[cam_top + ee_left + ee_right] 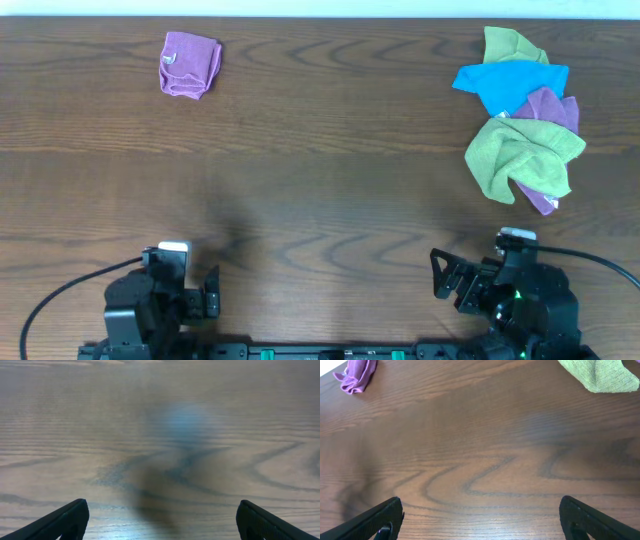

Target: Fold the cloth

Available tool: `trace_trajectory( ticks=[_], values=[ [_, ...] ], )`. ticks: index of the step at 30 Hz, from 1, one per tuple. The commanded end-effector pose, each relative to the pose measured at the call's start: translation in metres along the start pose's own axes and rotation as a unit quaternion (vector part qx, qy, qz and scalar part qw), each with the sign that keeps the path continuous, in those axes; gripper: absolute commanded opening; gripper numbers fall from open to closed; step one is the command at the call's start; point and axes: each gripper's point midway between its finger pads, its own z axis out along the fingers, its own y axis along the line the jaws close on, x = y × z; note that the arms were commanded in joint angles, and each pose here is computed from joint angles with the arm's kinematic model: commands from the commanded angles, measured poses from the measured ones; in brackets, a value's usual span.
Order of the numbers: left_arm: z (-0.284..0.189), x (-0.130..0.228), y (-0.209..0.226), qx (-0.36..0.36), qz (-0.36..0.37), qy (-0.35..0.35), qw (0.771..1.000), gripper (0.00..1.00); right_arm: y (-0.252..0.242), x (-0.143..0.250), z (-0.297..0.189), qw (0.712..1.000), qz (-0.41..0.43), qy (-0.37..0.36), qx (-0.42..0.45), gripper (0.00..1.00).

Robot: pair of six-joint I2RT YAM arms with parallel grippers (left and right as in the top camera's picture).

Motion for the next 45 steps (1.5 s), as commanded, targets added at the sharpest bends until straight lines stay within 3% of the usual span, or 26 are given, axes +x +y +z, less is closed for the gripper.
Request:
trace_trajectory(
  ticks=[1, 21, 45],
  values=[
    [0.005, 0.007, 0.006, -0.019, 0.019, -0.002, 1.000, 0.95, -0.002, 0.000, 0.000, 1.000, 0.007, -0.001, 0.003, 0.99],
    [0.031, 0.037, 0.018, -0.049, -0.009, 0.004, 0.999, 0.95, -0.002, 0.000, 0.000, 1.000, 0.007, -0.001, 0.003, 0.99],
    [0.032, 0.035, 0.019, -0.052, -0.008, -0.001, 0.999, 0.95, -0.002, 0.000, 0.000, 1.000, 0.007, -0.001, 0.003, 0.99]
  ],
)
